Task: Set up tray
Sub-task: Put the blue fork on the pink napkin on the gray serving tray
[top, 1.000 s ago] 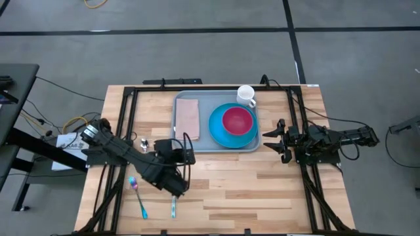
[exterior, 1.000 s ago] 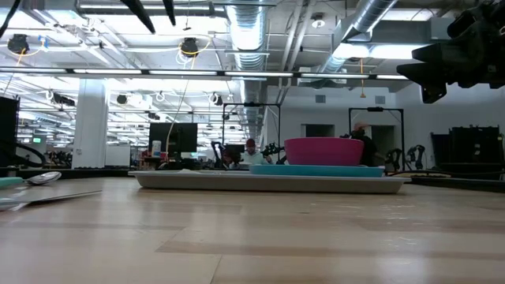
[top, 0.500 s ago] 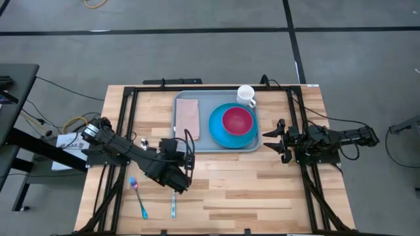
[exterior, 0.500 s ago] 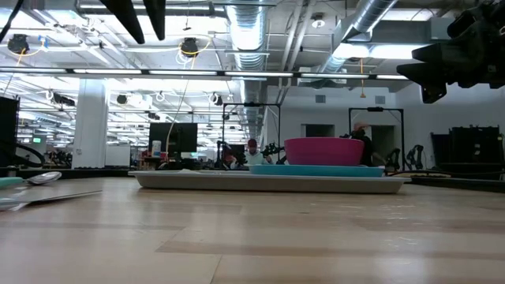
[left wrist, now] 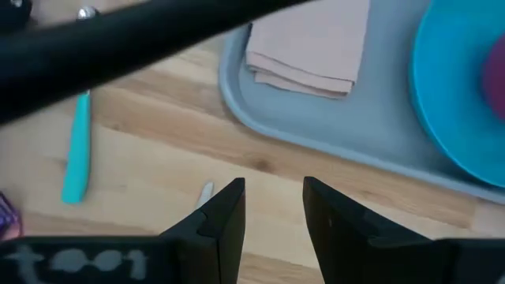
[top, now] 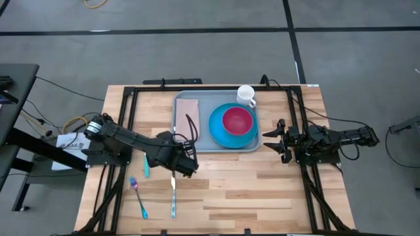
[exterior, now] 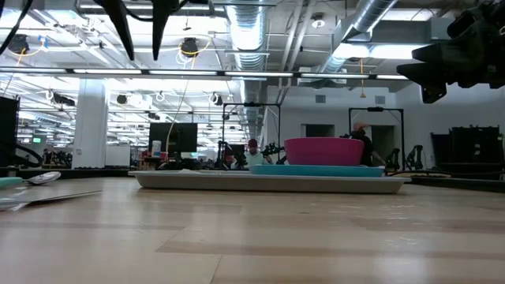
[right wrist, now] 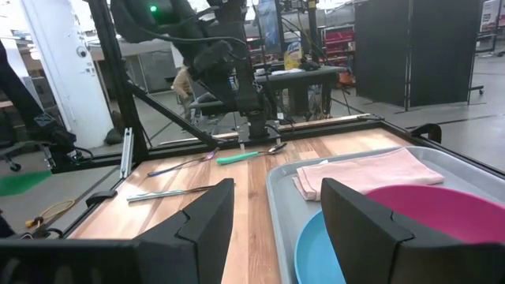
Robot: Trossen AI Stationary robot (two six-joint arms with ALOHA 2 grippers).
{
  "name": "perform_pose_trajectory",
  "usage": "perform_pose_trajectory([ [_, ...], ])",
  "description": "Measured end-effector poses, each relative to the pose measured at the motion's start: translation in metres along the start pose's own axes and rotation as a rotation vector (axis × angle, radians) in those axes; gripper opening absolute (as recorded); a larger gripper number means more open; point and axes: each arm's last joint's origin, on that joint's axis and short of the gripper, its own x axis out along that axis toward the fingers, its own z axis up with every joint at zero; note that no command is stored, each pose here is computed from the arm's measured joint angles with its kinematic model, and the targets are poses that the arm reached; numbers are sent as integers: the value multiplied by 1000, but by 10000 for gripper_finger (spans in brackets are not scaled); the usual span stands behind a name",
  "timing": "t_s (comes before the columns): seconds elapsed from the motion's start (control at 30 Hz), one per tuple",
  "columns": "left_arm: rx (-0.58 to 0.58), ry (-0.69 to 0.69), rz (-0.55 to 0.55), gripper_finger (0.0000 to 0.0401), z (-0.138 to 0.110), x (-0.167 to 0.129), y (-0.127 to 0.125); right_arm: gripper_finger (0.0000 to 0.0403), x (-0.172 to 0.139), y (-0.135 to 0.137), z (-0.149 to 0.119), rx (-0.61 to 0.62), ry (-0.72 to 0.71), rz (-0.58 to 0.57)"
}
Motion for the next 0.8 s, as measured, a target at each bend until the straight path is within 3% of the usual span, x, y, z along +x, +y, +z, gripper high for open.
perform_pose_trajectory([
  [0.23, 150, 6, 25, 116, 12, 6, -9, 182, 0, 0, 0, 0, 0, 0],
  [0.43, 111, 120, 136, 116, 10, 13, -6, 182, 0, 0, 0, 0, 0, 0],
  [0.6, 101, 189, 249, 116, -8, 20, 12, 182, 0, 0, 0, 0, -1, 0],
  [0.8, 59, 241, 457, 116, -36, 30, 47, 182, 0, 0, 0, 0, -1, 0],
])
